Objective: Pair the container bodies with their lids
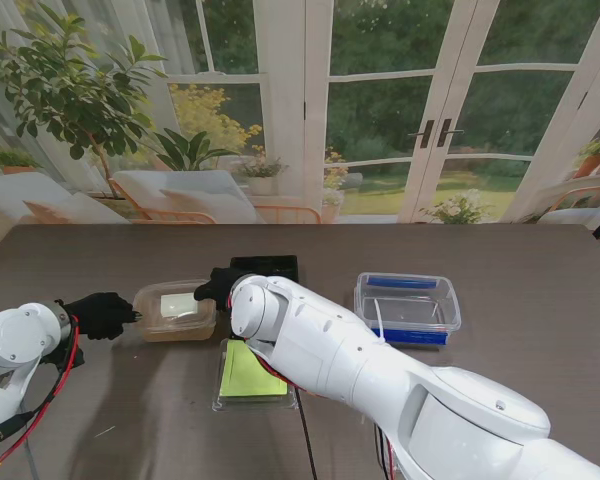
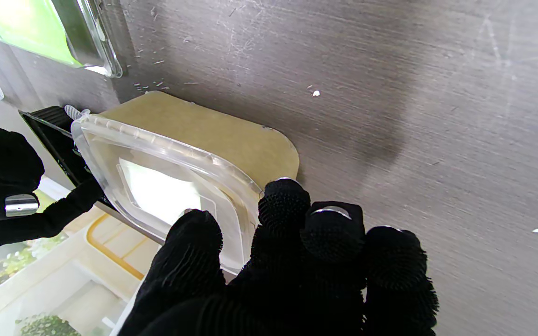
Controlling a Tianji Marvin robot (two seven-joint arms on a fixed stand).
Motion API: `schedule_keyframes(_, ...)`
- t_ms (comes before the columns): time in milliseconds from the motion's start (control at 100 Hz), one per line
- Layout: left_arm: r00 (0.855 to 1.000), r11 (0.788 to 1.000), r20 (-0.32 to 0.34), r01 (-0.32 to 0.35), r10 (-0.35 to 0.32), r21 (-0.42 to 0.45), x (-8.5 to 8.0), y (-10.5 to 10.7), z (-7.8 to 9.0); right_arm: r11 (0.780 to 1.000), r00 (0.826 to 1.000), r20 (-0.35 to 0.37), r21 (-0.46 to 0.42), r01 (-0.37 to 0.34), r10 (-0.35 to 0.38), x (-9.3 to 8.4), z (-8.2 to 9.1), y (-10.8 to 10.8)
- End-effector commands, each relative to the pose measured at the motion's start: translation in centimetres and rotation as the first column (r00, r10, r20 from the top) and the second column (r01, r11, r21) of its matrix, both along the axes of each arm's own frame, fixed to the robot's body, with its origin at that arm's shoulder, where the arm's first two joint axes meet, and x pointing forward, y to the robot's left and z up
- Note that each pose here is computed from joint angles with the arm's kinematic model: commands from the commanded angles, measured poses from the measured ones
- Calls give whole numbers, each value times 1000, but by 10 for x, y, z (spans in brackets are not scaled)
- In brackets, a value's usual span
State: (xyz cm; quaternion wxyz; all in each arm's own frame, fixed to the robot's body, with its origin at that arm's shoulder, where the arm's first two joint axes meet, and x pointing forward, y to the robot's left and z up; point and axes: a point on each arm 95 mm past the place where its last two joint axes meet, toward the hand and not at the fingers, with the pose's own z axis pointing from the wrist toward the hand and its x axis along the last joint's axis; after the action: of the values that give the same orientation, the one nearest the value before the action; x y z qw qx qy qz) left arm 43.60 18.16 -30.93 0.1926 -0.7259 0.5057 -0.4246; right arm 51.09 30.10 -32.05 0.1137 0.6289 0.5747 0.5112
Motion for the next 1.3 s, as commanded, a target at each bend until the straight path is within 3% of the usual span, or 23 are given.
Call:
schedule_keyframes(0, 999, 1000, -36, 13, -14, -6, -4, -2, -7, 1000, 1000, -13, -4, -20, 20, -3, 0, 6)
schedule_keyframes(1290, 998, 1000, -69, 13, -13, 3, -9, 1, -11, 999, 1000, 13, -48, 2, -2, 2, -5, 1)
